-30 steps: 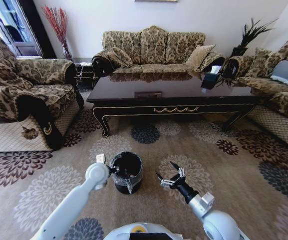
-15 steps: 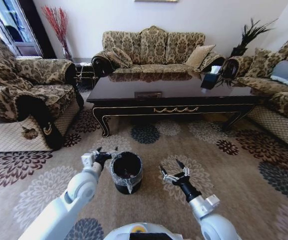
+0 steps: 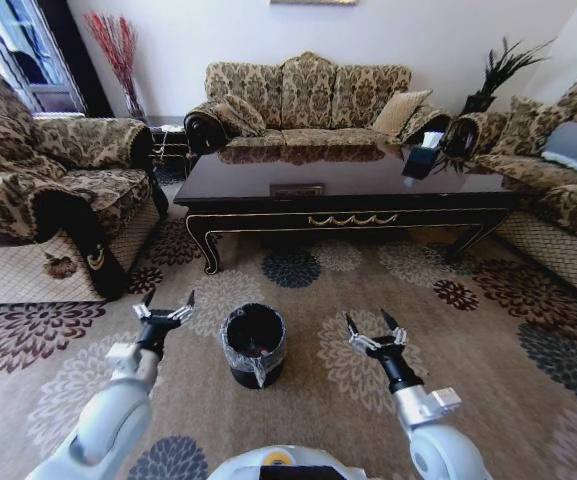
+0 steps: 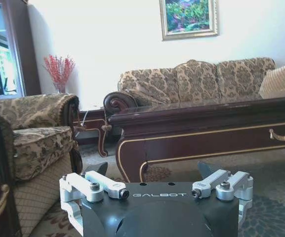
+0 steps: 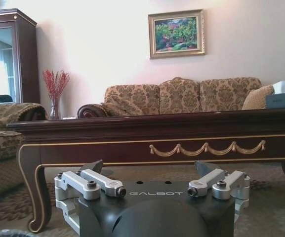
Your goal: Move to the front of the table and pick up the trash from the floor, then place it into the trash bin.
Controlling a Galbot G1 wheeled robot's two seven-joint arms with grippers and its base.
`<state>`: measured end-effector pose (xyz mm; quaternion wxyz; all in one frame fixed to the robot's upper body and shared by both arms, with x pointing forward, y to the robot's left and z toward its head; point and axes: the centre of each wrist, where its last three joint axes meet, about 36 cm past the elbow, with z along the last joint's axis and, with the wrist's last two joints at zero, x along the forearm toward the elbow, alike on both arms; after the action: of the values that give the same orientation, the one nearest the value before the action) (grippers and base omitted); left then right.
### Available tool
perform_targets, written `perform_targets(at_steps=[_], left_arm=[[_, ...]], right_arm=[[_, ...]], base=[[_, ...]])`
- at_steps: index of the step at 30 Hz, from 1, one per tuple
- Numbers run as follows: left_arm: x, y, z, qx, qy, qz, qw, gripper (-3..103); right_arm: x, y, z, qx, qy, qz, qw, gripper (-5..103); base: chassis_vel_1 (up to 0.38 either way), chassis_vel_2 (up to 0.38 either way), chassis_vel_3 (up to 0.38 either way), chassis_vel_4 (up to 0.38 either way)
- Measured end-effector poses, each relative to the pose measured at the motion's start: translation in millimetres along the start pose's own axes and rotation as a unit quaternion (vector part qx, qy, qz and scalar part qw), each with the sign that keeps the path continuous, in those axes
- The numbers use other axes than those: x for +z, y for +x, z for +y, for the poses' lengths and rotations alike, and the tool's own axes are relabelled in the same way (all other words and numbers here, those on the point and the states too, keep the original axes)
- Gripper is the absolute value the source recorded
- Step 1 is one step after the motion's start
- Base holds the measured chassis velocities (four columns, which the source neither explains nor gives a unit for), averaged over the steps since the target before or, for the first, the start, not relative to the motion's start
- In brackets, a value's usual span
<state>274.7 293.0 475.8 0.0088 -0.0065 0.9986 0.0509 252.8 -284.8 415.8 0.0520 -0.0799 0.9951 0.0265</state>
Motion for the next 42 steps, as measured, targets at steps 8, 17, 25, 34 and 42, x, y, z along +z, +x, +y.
perform_targets(at_steps=[8,17,25,34,42], left_arm=[[11,44,15.5,-0.008,-0.008,-0.001,0.9999,100],[28,71,31.0,-0.029,-0.017,-0.01,0.9994,100],[29,73,30.0,-0.024,-0.02,-0.018,0.9994,100],[31,77,29.3,-0.021,-0.024,-0.021,0.9993,100],[31,77,29.2,-0.022,-0.024,-0.02,0.9993,100]], right_arm=[[-2,7,-25,0.022,0.043,-0.015,0.999,100],[-1,10,-42,0.016,0.066,-0.023,0.997,100],[-1,12,-56,0.02,0.076,-0.022,0.997,100],[-5,10,-56,0.009,0.077,-0.025,0.997,100],[-5,10,-55,0.007,0.076,-0.025,0.997,100]], base=[[0.0,0.0,0.0,0.0],[0.0,0.0,0.0,0.0],[0.0,0.0,0.0,0.0],[0.0,0.0,0.0,0.0],[0.0,0.0,0.0,0.0]])
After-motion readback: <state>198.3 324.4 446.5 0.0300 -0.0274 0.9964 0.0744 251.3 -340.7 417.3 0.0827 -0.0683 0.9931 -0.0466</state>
